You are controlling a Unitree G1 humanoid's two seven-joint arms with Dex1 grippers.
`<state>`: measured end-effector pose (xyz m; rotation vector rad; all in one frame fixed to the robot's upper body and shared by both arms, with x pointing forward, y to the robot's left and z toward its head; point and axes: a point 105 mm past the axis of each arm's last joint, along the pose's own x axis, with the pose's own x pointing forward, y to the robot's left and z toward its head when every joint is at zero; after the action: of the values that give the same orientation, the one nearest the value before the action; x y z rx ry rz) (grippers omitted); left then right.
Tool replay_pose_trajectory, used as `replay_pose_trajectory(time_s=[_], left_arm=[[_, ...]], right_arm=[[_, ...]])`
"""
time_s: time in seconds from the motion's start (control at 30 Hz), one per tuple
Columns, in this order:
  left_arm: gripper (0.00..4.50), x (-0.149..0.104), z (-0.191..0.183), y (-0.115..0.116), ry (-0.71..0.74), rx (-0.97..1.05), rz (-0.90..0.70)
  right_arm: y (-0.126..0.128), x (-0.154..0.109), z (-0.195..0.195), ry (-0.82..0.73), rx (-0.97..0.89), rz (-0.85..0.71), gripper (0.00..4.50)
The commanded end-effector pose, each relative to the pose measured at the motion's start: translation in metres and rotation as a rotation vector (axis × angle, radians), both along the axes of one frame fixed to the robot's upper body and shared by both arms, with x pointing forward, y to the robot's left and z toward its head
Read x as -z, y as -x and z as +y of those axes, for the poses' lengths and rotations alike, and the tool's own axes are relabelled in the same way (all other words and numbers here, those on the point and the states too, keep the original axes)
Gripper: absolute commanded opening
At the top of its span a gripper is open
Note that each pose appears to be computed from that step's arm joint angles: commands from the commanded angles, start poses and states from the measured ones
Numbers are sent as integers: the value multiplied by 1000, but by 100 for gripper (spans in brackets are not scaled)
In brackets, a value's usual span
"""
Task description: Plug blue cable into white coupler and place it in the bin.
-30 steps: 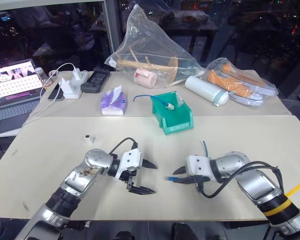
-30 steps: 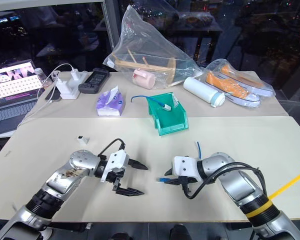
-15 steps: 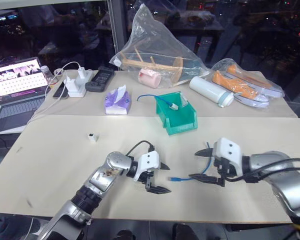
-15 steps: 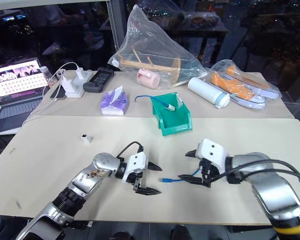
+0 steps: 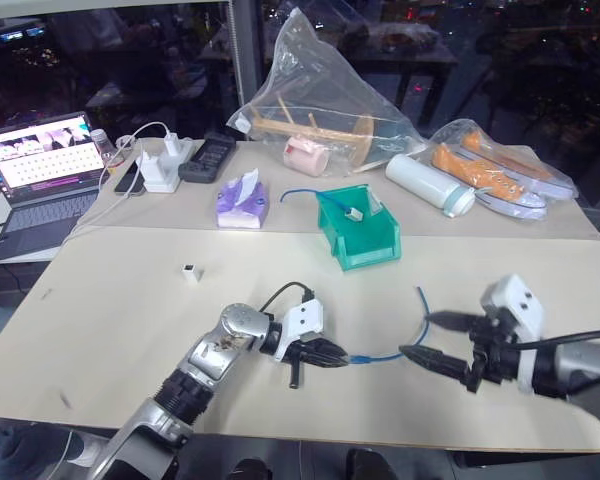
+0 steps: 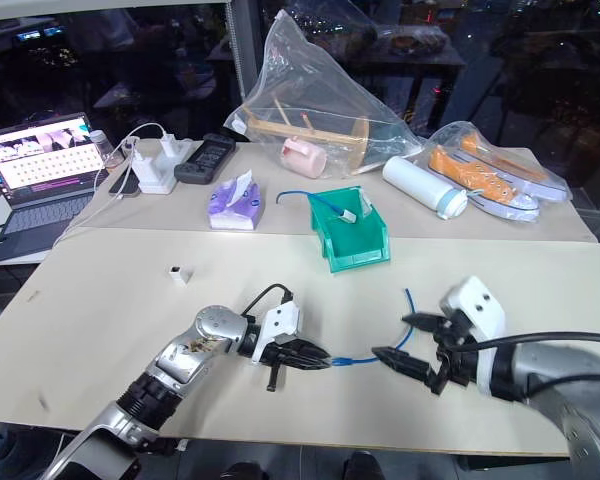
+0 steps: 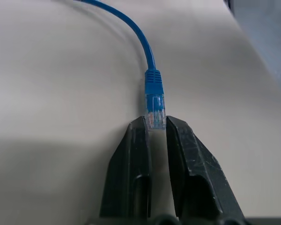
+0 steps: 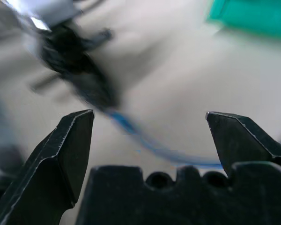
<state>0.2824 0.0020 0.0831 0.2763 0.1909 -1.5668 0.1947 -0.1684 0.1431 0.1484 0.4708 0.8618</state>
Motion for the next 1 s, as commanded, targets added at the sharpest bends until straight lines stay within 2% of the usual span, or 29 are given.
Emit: replay_pose_trajectory(time_s=[0.03,0.17,0.37,0.53,0.87,0.9,0.93,1.0], left_arm=[[7,-40,-11,-7,236,-62,7],[7,-49,-16,-4,287,-64,36],[7,-48,-18,1,276,-51,54],[7,-49,-20,5,266,-14,19],[7,-46,-19,5,252,-11,31],[7,-45,-19,5,253,-13,34],[7,-45,-18,5,254,-18,37],[7,-45,-18,4,256,-24,39]], right_arm=[[18,15,11,-256,193,123,442],[7,6,24,-581,440,192,442],[-17,-12,38,-830,596,294,442],[-28,-11,49,-821,625,330,442],[-36,-17,41,-790,690,283,442],[-35,-18,41,-786,693,279,402],[-34,-18,41,-780,695,278,392],[-31,-18,44,-773,696,280,336]])
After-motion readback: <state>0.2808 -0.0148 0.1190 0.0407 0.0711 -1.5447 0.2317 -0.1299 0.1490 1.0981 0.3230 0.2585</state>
